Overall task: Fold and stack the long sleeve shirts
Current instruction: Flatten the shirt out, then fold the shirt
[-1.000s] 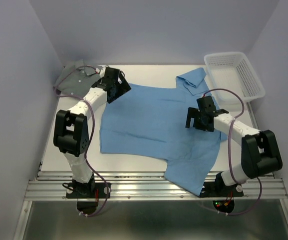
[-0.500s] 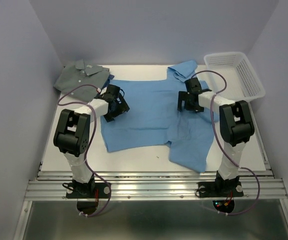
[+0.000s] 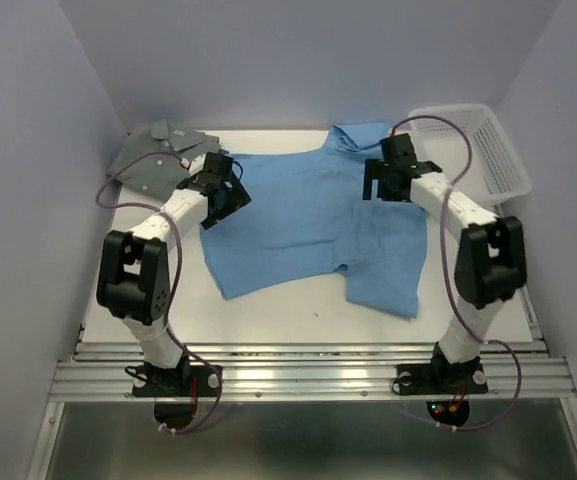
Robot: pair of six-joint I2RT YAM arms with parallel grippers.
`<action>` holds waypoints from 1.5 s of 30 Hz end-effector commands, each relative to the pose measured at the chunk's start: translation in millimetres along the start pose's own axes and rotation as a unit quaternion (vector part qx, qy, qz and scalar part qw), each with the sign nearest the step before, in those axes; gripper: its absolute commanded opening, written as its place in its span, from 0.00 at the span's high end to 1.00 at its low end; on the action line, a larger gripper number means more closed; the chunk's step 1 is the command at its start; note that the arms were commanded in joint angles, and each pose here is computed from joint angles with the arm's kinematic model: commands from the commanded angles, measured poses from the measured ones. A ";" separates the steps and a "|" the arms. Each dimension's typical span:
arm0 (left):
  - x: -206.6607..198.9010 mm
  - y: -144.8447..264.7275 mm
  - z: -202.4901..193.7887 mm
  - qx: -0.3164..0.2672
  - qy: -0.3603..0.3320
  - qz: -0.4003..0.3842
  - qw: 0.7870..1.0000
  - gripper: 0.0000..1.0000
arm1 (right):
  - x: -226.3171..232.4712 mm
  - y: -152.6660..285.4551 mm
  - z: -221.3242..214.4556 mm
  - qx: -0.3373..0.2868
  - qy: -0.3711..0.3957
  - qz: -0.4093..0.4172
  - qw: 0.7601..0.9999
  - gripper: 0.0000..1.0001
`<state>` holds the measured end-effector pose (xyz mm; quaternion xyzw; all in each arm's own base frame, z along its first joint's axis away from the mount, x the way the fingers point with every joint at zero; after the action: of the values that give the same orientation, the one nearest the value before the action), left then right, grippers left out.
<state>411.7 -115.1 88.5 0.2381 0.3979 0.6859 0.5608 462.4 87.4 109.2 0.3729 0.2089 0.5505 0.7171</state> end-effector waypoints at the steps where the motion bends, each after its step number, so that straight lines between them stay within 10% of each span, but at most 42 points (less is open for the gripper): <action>1: 35.8 47.8 -6.0 -0.022 0.014 0.042 0.999 0.01 | -21.9 86.4 8.1 -0.050 -0.062 0.021 0.997 0.00; 11: 96.5 84.2 -131.6 0.083 0.062 0.062 0.993 0.01 | -85.9 150.6 -194.1 0.165 -0.143 0.020 0.976 0.00; 24: 64.9 56.6 -185.0 0.142 0.078 -0.057 0.985 0.02 | -93.3 118.3 -239.9 0.207 -0.195 -0.028 0.958 0.00; 27: 55.4 48.7 -181.6 0.144 0.075 -0.068 0.984 0.19 | -88.8 112.9 -238.9 0.204 -0.199 -0.019 0.958 0.00; 29: 50.8 45.0 -178.4 0.142 0.066 -0.065 0.986 0.55 | -97.8 108.2 -241.4 0.194 -0.191 -0.039 0.961 0.00; 30: 48.0 44.8 -174.8 0.140 0.064 -0.068 0.986 0.95 | -101.9 106.6 -242.4 0.191 -0.189 -0.050 0.962 0.02; 38: 45.4 62.8 -145.1 0.080 0.062 -0.080 0.992 1.00 | -89.8 112.0 -218.9 0.161 -0.202 -0.022 0.966 0.99; 45: 35.7 82.9 -112.4 0.025 0.060 -0.109 0.992 1.00 | -44.4 160.6 -122.4 0.080 -0.196 0.080 0.974 0.99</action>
<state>251.6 -117.1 63.4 0.1876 0.5019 0.6136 0.5801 217.9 87.0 78.9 0.5789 0.1515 0.4268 0.6781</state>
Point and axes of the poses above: each gripper's point midway between its finger pads, its own y axis back along the fingers, its own x axis along the line the jaws close on, z = x × y, the point moved 1 cm from there along y, back along the fingers, and after that the axes turned 15 degrees about -y, right-handed, at the moved point
